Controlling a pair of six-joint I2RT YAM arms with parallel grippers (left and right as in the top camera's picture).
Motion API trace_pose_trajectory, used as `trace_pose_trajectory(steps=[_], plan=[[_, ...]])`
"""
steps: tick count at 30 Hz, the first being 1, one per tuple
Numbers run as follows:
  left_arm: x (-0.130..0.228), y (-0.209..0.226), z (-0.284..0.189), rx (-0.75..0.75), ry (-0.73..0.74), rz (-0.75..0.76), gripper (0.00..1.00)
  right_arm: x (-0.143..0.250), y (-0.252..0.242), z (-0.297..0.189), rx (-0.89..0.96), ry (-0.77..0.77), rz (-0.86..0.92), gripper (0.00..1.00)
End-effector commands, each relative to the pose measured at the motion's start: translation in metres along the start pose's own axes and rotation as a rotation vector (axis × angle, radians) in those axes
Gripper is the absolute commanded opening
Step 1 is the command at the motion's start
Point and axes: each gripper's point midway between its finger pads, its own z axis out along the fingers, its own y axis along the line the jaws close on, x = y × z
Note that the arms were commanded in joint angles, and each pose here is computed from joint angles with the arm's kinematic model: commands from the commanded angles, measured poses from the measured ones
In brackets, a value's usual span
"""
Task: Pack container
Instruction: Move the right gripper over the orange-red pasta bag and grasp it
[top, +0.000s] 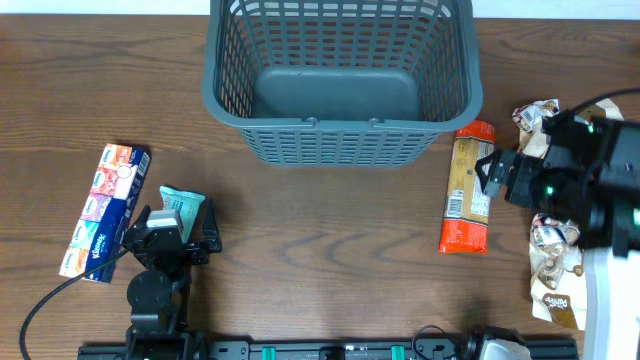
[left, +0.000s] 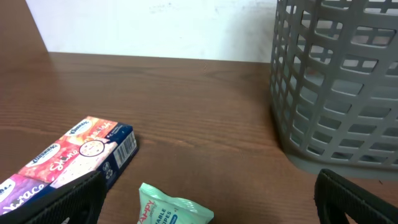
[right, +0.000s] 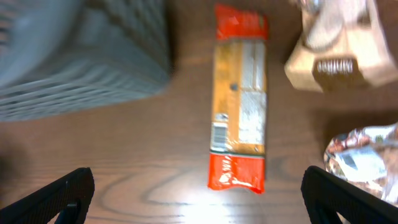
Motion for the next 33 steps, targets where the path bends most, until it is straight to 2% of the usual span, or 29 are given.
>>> trace_pose_trajectory(steps=[1, 9, 20, 33], plan=[[0.014, 0.005, 0.001, -0.033, 0.037, 0.003, 0.99, -0.002, -0.021, 0.027, 0.058, 0.094, 0.074, 0.99], [0.014, 0.005, 0.001, -0.032, 0.037, 0.003, 0.99, 0.001, -0.044, 0.091, 0.094, 0.262, 0.097, 0.99], [0.014, 0.005, 0.001, -0.032, 0.038, 0.003, 0.99, -0.006, -0.062, 0.127, 0.125, 0.292, -0.068, 0.99], [0.014, 0.005, 0.001, -0.032, 0.038, 0.003, 0.99, -0.012, -0.056, 0.174, 0.106, 0.301, -0.106, 0.99]])
